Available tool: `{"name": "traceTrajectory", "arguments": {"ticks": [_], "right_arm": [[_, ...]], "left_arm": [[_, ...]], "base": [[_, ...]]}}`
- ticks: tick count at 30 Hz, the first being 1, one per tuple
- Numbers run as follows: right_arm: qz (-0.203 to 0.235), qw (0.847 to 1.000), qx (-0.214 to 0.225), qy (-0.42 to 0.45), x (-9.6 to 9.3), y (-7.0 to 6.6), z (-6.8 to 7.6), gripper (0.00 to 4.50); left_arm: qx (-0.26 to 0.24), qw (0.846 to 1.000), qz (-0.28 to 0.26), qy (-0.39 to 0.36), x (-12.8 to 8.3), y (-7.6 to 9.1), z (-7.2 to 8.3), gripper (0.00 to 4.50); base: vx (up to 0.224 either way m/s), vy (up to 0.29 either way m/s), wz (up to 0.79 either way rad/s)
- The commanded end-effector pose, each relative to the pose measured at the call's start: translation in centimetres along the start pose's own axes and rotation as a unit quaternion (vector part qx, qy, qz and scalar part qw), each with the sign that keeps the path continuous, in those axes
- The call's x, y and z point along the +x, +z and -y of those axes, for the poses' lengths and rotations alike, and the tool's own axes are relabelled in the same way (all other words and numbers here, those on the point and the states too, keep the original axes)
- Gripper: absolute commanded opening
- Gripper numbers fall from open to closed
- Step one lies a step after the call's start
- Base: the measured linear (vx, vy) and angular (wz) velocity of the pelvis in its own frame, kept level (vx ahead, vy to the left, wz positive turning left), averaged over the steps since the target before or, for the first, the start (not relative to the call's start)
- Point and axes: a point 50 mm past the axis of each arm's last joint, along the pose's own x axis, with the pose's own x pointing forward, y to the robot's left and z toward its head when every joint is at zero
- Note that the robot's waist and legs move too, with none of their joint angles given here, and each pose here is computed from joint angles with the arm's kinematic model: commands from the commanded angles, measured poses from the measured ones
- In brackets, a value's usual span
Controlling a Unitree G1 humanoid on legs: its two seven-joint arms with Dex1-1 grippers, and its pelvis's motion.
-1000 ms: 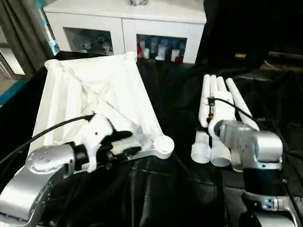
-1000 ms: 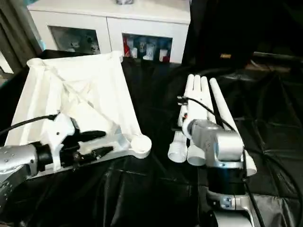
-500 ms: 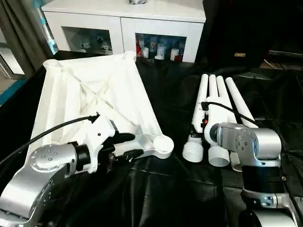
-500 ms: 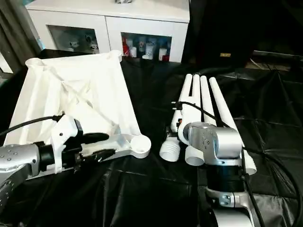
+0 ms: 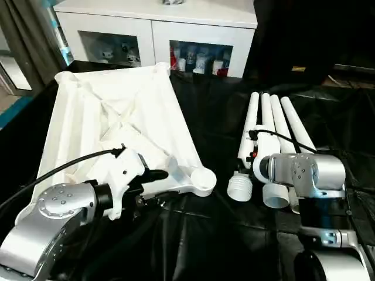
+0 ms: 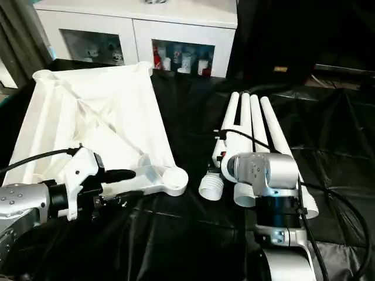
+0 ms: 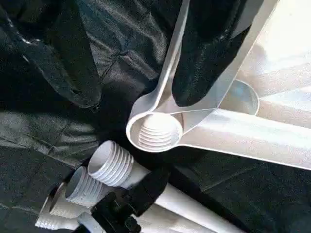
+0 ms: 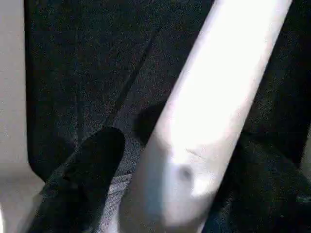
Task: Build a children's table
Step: Pick table leg
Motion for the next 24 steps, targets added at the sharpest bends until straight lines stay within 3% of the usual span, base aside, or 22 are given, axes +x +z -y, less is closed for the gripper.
{"name": "traceTrajectory", "arguments": {"ticks": [1, 6, 15, 21, 24], "right_arm": [[-0.004, 1.0, 0.009, 0.004, 0.0, 0.1, 0.0, 3.19], [0.003, 0.999, 0.037, -0.006, 0.2, 0.3, 0.6, 2.8], [-0.004, 0.999, 0.049, -0.017, 0.1, -0.1, 1.0, 2.1], [-0.002, 0.998, 0.057, -0.022, 0.0, -0.1, 1.2, 1.88], [0.014, 0.997, 0.075, -0.008, -0.1, 0.3, 1.1, 1.86]], "left_arm": [[0.019, 1.0, 0.002, 0.001, 0.0, 0.4, 0.2, 3.2], [0.018, 1.0, 0.0, -0.002, 0.2, 0.2, 0.3, 3.58], [0.01, 0.999, 0.03, 0.03, 0.8, 0.7, -0.2, 4.35], [0.011, 0.999, 0.032, 0.021, 1.0, 0.9, -0.2, 4.5], [0.004, 0.997, 0.059, 0.051, 1.4, 1.3, -1.0, 4.5]], "base": [[0.0, 0.0, 0.0], [0.0, 0.0, 0.0], [0.0, 0.0, 0.0], [0.0, 0.0, 0.0], [0.0, 0.0, 0.0]]}}
